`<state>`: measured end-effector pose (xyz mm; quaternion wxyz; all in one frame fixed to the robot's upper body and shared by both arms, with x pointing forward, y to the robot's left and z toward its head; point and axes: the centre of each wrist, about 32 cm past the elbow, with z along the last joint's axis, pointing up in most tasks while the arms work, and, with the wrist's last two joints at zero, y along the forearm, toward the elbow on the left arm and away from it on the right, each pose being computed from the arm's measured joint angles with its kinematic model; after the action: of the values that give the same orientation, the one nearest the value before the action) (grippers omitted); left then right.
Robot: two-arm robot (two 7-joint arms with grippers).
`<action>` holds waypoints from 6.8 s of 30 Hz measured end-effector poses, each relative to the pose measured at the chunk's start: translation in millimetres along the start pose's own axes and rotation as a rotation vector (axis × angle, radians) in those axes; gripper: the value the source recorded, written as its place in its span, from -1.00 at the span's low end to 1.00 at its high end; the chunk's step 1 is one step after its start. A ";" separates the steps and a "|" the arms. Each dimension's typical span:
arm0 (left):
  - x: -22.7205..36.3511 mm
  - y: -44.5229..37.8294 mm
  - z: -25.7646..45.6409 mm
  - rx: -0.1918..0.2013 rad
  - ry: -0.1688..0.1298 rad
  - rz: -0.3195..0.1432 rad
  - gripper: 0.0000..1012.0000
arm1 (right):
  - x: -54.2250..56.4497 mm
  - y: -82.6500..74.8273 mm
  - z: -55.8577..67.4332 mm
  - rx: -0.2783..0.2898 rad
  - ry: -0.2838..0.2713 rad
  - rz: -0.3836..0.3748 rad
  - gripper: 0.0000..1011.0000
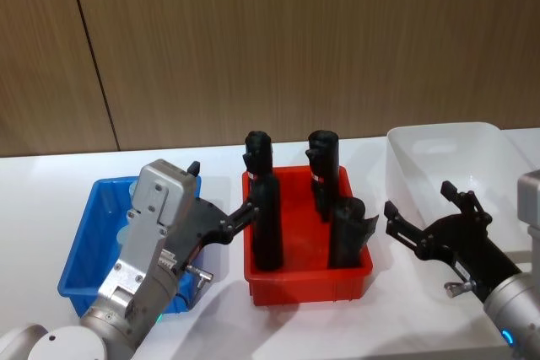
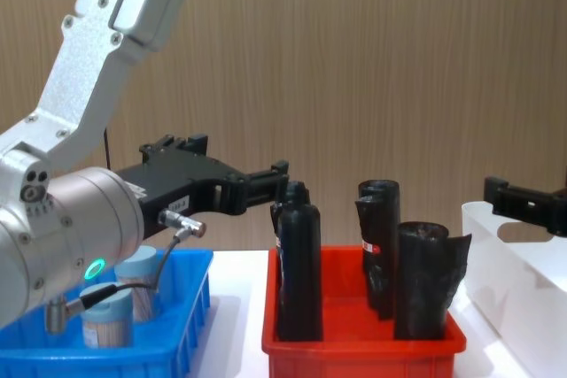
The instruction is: Pick the cotton swabs from the blue box and place them into the white box.
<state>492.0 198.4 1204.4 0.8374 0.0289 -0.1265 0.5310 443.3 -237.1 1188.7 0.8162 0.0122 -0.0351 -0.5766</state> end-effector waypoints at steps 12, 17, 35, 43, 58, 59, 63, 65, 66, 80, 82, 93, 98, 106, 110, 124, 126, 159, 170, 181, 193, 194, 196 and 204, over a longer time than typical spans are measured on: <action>0.0 0.0 0.0 0.000 0.000 0.000 0.98 | 0.0 0.0 0.0 0.000 0.000 0.000 0.98; 0.0 0.0 0.0 0.000 0.000 0.000 0.98 | 0.0 0.0 0.0 0.000 0.000 0.000 0.98; 24.9 -2.5 -3.7 0.047 0.017 -0.011 0.98 | 0.0 0.0 0.0 0.000 0.000 0.000 0.98; 41.6 -6.2 -5.0 0.104 0.054 -0.017 0.98 | 0.0 0.0 0.0 0.000 0.000 0.000 0.98; 65.2 -12.6 -6.7 0.242 0.181 0.031 0.98 | 0.0 0.0 0.0 0.000 0.000 0.000 0.98; 66.9 -12.8 -6.7 0.257 0.194 0.042 0.98 | 0.0 0.0 0.0 0.000 0.000 0.000 0.98; 70.7 -12.5 -6.7 0.297 0.223 0.072 0.98 | 0.0 0.0 0.0 0.000 0.000 0.000 0.98; 72.1 -12.1 -6.5 0.309 0.231 0.086 0.98 | 0.0 0.0 0.0 0.000 0.000 0.000 0.98; 73.9 -11.5 -6.4 0.327 0.243 0.103 0.98 | 0.0 0.0 0.0 0.000 0.000 0.000 0.98; 84.5 -2.2 -8.0 0.447 0.322 0.197 0.98 | 0.0 0.0 0.0 0.000 0.000 0.000 0.98; 85.8 -1.6 -9.2 0.461 0.329 0.205 0.98 | 0.0 0.0 0.0 0.000 0.000 0.000 0.98; 89.8 -4.4 -16.9 0.507 0.350 0.226 0.98 | 0.0 0.0 0.0 0.000 0.000 0.000 0.98; 91.8 -7.4 -22.3 0.523 0.351 0.227 0.98 | 0.0 0.0 0.0 0.000 0.000 0.000 0.98; 95.3 -13.5 -32.2 0.536 0.350 0.206 0.98 | 0.0 0.0 0.0 0.000 0.000 0.000 0.98; 97.7 -18.4 -38.2 0.538 0.351 0.190 0.98 | 0.0 0.0 0.0 0.000 0.000 0.000 0.98; 104.4 -32.8 -50.5 0.552 0.337 0.158 0.93 | 0.0 0.0 0.0 0.000 0.000 0.000 0.98; 104.9 -33.8 -51.6 0.553 0.335 0.156 0.83 | 0.0 0.0 0.0 0.000 0.000 0.000 0.98; 100.1 -30.3 -33.6 0.400 0.241 0.096 0.32 | 0.0 0.0 0.0 0.000 0.000 0.000 0.98; 100.0 -25.3 -16.6 0.313 0.212 -0.023 0.32 | 0.0 0.0 0.0 0.000 0.000 0.000 0.98; 102.2 -24.8 -5.9 0.244 0.202 -0.190 0.32 | 0.0 0.0 0.0 0.000 0.000 0.000 0.98; 105.5 -30.0 -0.6 0.187 0.202 -0.379 0.32 | 0.0 0.0 0.0 0.000 0.000 0.000 0.98; 105.5 -30.0 -0.6 0.187 0.202 -0.379 0.32 | 0.0 0.0 0.0 0.000 0.000 0.000 0.98; 106.1 -31.7 0.0 0.174 0.201 -0.429 0.32 | 0.0 0.0 0.0 0.000 0.000 0.000 0.98; 107.0 -37.2 1.6 0.141 0.197 -0.551 0.32 | 0.0 0.0 0.0 0.000 0.000 0.000 0.98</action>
<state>568.3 276.3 1235.1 0.9541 0.0686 0.0054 0.2913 443.3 -237.1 1188.7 0.8162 0.0122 -0.0351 -0.5766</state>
